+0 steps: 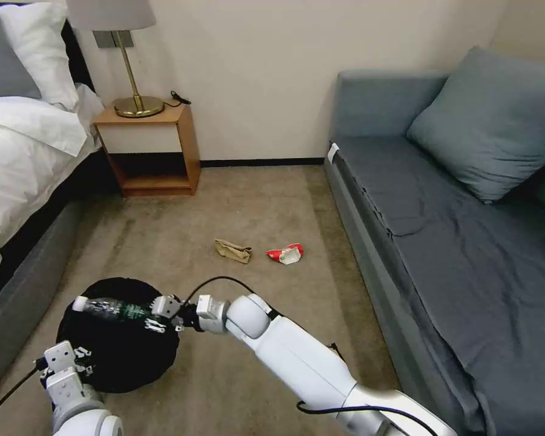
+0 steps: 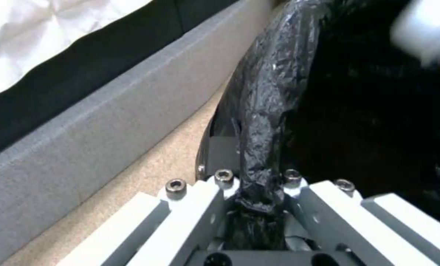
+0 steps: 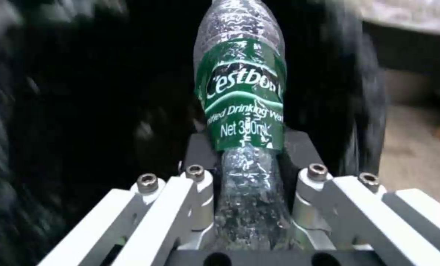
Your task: Pick up the trash bin, then pick up the garbage on the floor and place it into the trash bin.
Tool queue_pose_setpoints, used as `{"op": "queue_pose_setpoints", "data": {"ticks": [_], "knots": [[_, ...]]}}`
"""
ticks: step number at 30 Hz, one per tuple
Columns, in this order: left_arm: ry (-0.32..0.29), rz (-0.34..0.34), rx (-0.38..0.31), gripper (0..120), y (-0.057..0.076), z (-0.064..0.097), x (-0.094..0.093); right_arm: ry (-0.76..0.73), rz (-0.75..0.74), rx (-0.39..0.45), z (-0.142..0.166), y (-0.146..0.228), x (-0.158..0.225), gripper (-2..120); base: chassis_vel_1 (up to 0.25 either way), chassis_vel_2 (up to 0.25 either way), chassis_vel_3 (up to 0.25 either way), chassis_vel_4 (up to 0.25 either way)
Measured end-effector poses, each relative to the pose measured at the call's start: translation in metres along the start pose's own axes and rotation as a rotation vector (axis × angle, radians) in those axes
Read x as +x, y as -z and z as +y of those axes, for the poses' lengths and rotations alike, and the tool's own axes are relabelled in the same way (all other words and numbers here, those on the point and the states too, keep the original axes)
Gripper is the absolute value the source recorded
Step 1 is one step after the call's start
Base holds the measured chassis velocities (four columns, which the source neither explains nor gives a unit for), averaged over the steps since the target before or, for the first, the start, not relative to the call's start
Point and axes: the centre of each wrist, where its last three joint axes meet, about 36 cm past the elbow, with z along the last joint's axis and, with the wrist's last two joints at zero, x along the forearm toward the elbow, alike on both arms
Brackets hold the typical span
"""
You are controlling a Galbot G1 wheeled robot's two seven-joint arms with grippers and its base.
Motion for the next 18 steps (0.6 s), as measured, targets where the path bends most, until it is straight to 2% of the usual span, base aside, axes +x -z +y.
{"op": "queue_pose_setpoints", "data": {"ticks": [4, 18], "knots": [[-0.011, 0.006, 0.008, 1, 0.001, -0.001, 0.004, -0.034, 0.032, 0.003, 0.001, -0.014, 0.003, 20, 0.0, 0.0, 0.0, 0.0], [-0.012, 0.018, 0.003, 1, -0.003, -0.002, 0.004, -0.029, 0.039, 0.013, 0.012, -0.018, 0.0, 70, 0.0, 0.0, 0.0, 0.0]]}}
